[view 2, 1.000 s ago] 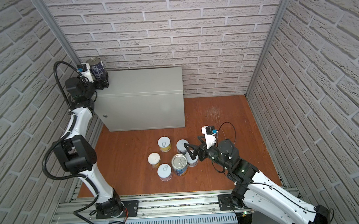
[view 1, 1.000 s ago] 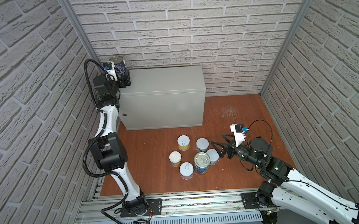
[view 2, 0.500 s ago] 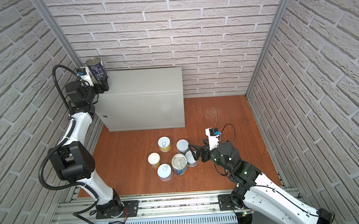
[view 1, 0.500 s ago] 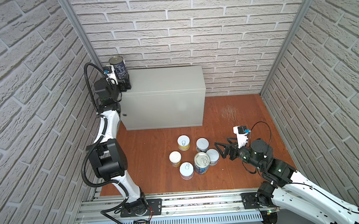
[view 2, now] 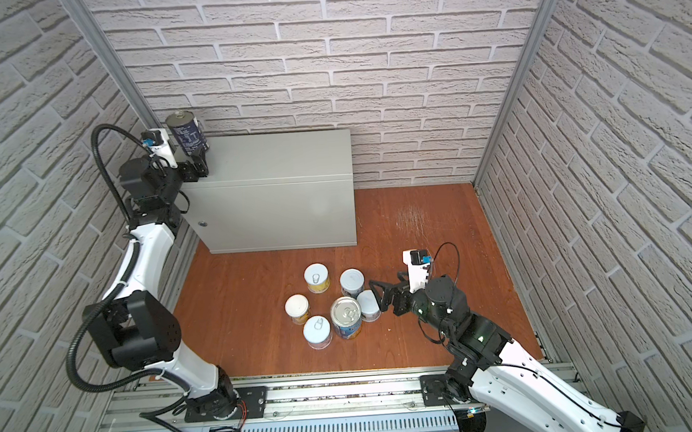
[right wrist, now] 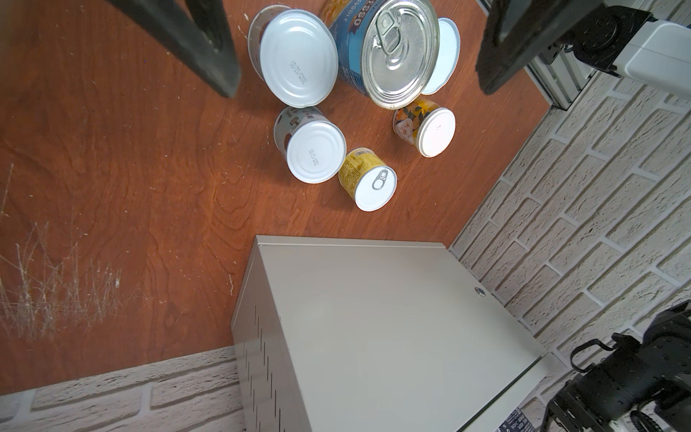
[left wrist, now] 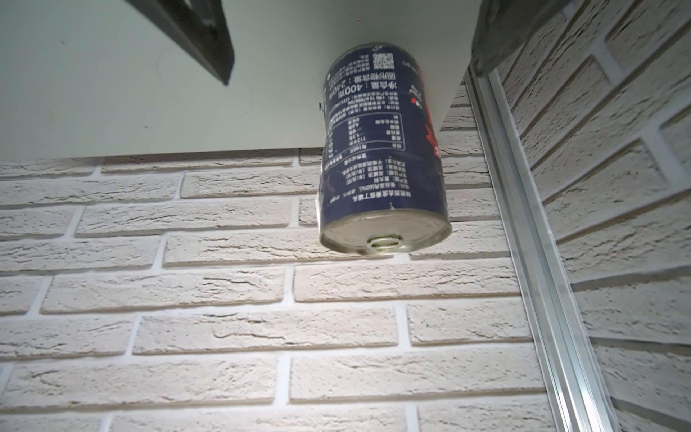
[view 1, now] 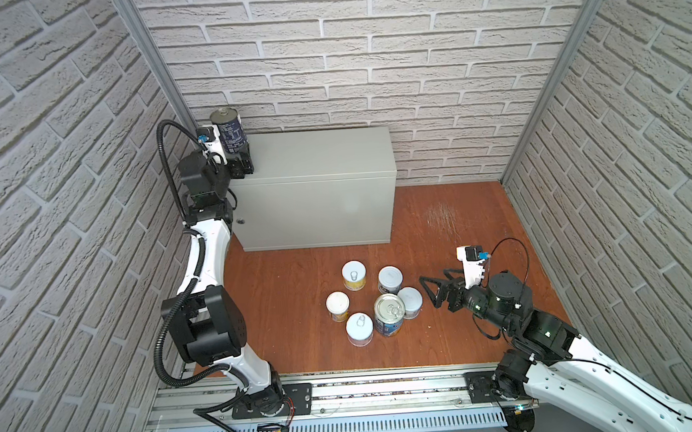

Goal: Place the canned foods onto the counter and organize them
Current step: 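Open the left gripper and pull it back down from the cabinet, then move the right gripper over the second dark blue can in the cluster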

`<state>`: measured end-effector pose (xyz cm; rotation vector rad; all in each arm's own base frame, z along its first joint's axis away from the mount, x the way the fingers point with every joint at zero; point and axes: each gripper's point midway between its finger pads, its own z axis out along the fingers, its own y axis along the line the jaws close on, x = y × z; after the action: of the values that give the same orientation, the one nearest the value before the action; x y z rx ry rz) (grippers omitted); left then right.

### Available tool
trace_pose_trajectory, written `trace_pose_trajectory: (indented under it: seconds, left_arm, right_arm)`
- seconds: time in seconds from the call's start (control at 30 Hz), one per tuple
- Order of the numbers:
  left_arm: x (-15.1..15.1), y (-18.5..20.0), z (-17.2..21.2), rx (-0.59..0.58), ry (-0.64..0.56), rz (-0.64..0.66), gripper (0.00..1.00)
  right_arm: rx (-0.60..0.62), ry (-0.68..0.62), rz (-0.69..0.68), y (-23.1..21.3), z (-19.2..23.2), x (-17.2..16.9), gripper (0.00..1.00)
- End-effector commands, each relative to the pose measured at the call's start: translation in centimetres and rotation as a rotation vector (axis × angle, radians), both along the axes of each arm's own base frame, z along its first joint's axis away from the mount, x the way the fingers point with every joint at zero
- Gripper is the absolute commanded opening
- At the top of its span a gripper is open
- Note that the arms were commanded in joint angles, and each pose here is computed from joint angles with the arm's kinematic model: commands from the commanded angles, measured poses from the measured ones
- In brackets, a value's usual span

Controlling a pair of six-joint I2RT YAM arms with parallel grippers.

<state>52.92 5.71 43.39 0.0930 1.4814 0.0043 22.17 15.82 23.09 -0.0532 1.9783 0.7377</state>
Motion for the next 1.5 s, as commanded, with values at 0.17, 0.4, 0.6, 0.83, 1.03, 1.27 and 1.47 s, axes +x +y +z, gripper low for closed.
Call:
trace_pose_trajectory:
  seconds: [0.17,0.4,0.6,0.83,1.03,1.27,1.47]
  left_arm:
    - [-3.1,-1.5,0.7,0.030,0.004,0.064,0.98]
    - [-7.5,-3.1,1.0,0.020,0.042,0.119,0.98]
    - [-13.9,-4.9,0.7,-0.013,0.062,0.158,0.98]
    - [-21.0,-6.8,-2.3,-0.051,0.225,0.106,0.98]
    - [-28.0,-6.6,-3.9,-0.086,0.290,0.076,0.98]
    - [-31.9,-8.5,-8.8,-0.152,0.453,-0.041,0.98]
    - [-33.3,-9.9,-12.1,-0.256,0.477,-0.121,0.98]
  right_arm:
    - [-0.020,0.040,-0.062,-1.5,-0.5,-0.4,1.00]
    - [-0.034,0.045,-0.050,-1.5,0.0,-0.7,1.00]
    - [-0.103,0.067,-0.013,-1.1,1.0,-0.6,1.00]
    - [-0.140,0.111,0.114,1.9,0.8,0.0,0.99]
    - [-0.140,0.113,0.170,4.1,0.6,1.0,1.00]
    - [-0.186,0.157,0.221,9.1,-1.7,2.0,1.00]
    - [-0.334,0.183,0.243,13.5,-3.0,1.6,0.99]
